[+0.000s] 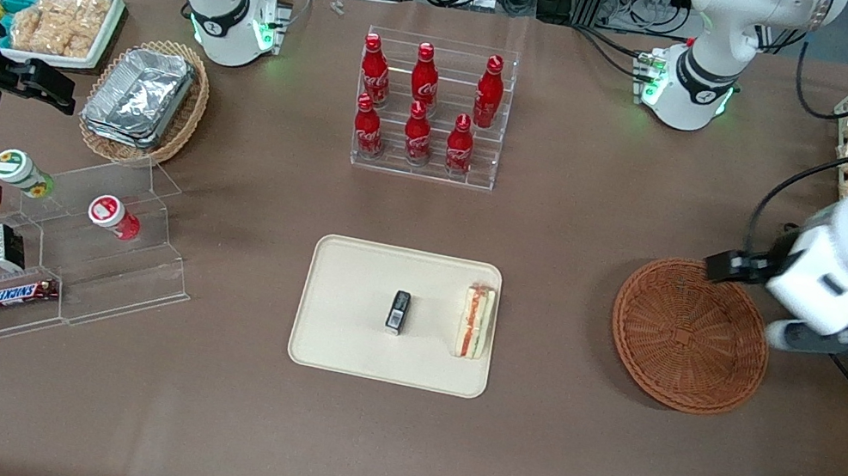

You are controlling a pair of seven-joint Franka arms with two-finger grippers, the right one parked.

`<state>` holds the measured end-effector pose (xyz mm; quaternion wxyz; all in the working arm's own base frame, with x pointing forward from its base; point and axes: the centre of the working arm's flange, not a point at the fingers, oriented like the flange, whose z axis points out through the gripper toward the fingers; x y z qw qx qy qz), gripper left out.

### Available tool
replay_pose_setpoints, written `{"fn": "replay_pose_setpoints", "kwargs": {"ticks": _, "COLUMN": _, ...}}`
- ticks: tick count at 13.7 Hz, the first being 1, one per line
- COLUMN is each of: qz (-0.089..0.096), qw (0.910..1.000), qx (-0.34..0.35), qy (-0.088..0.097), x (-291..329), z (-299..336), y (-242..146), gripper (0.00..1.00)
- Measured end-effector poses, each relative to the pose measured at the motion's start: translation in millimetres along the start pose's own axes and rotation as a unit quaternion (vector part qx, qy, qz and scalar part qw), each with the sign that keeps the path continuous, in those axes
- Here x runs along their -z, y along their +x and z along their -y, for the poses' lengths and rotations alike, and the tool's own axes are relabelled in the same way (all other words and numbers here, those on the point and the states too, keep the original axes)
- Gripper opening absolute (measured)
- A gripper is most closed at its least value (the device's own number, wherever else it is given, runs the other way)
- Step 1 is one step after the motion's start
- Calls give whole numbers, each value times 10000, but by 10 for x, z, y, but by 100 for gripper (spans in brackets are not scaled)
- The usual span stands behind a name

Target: Place sandwich from basket to tray

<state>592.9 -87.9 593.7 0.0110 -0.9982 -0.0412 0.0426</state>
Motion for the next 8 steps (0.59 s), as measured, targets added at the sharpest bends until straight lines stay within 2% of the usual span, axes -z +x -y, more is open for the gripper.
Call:
{"fn": "replay_pose_setpoints", "kwargs": {"ticks": 3, "qz": -72, "qw": 9999, "qx": 83, "qy": 1, "x": 428, "z": 536, "y": -369, "gripper": 100}}
{"fn": "replay_pose_setpoints", "kwargs": {"ticks": 6, "qz": -132, "qw": 9998, "qx": 105, "qy": 58, "x": 574, "z": 601, "y": -839, "gripper": 100}}
{"fn": "replay_pose_setpoints", "kwargs": {"ticks": 8, "qz": -139, "qw": 9999, "qx": 76, "qy": 57, "x": 580, "z": 582, "y": -933, "gripper": 100}}
